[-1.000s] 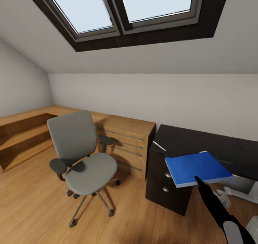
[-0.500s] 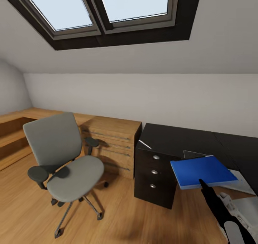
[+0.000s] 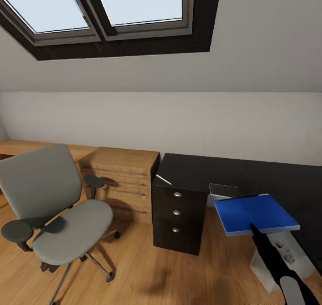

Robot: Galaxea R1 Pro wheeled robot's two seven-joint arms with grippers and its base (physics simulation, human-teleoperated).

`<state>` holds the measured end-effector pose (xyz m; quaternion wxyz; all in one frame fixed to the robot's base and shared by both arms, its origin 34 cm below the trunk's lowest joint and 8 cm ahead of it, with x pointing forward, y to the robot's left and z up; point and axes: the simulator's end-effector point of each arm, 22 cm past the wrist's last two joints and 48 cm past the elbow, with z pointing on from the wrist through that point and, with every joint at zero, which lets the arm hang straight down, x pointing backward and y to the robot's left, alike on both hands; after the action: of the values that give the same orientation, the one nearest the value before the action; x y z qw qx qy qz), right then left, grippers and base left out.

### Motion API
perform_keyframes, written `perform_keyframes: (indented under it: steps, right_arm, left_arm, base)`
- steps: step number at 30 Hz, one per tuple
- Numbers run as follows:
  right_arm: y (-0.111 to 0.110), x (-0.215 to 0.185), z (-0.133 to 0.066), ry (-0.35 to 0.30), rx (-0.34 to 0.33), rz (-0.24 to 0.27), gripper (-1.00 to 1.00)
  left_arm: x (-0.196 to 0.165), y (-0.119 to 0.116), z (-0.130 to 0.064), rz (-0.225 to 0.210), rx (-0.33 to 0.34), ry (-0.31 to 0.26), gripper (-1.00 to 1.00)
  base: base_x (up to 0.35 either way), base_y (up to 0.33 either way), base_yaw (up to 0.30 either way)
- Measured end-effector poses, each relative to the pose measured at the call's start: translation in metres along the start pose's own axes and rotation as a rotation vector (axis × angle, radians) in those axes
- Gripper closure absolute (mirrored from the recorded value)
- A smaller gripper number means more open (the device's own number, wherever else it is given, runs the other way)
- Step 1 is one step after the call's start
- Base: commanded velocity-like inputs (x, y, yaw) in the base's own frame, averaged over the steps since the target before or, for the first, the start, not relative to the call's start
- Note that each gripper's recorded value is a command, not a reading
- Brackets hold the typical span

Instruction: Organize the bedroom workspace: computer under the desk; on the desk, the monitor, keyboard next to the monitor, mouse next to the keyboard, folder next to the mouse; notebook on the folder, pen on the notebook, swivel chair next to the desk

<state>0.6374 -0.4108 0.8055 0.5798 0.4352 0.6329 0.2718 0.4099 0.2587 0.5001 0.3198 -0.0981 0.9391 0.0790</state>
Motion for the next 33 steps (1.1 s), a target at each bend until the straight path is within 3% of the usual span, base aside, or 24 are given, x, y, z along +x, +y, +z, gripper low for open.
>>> perform_keyframes:
  steps: [20,25,29,31,33]
  right_arm:
    - [0.007,-0.001,0.0,-0.011,-0.014,-0.004,1.0]
    - [0.008,-0.002,0.0,-0.016,-0.018,-0.004,1.0]
    - [0.018,-0.002,0.001,-0.014,-0.038,-0.013,1.0]
    - [0.03,0.002,0.007,-0.003,-0.057,-0.024,1.0]
    - [0.056,-0.007,0.025,-0.026,-0.081,-0.015,1.0]
  left_arm:
    - [-0.001,0.0,0.0,-0.003,0.0,-0.004,-1.0]
    - [-0.001,0.0,0.0,-0.003,0.0,-0.004,-1.0]
    - [-0.001,-0.001,0.0,-0.001,0.001,-0.005,-1.0]
    - [-0.001,-0.001,0.0,0.001,0.001,-0.006,-1.0]
    - [-0.002,0.001,0.0,-0.004,-0.003,-0.006,-1.0]
  base:
    - [0.0,0.0,-0.268]
    - [0.0,0.0,-0.085]
    - [0.0,0.0,-0.012]
    - [0.0,0.0,-0.003]
    - [0.0,0.0,-0.001]
